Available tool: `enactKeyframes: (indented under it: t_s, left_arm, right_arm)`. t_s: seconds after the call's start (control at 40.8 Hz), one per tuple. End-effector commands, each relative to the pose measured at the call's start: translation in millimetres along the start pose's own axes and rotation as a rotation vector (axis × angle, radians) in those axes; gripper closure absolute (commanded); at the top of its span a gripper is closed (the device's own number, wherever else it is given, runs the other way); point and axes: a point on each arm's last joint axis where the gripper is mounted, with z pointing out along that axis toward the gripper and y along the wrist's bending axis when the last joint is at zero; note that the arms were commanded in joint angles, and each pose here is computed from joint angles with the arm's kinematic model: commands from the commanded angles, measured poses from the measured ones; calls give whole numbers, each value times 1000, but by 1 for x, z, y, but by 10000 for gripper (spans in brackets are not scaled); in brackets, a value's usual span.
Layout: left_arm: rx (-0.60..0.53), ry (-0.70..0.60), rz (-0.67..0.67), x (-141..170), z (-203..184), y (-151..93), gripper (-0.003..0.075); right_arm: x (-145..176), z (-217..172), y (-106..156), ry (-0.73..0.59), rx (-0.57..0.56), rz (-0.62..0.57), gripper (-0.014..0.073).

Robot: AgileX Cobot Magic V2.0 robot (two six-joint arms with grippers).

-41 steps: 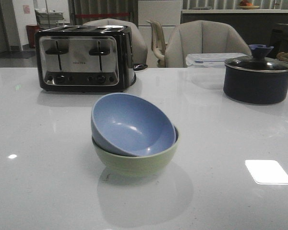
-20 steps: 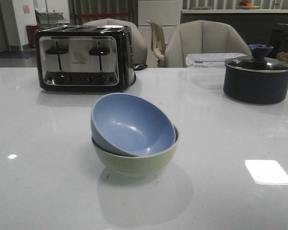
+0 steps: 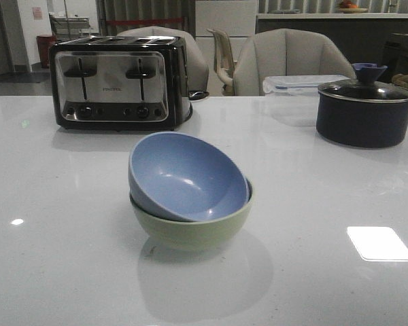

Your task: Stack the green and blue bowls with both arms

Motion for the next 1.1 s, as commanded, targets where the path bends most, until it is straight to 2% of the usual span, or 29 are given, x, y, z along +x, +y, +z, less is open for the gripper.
enactKeyframes:
  t_s: [0.0, 1.079]
  left_arm:
    - [-18, -121, -23, -5, -2, 1, 619]
    - [-41, -123, -21, -5, -2, 2, 619]
  right_arm:
    - [-12, -6, 0, -93, 4, -4, 561]
    - [-11, -7, 0, -99, 4, -4, 561]
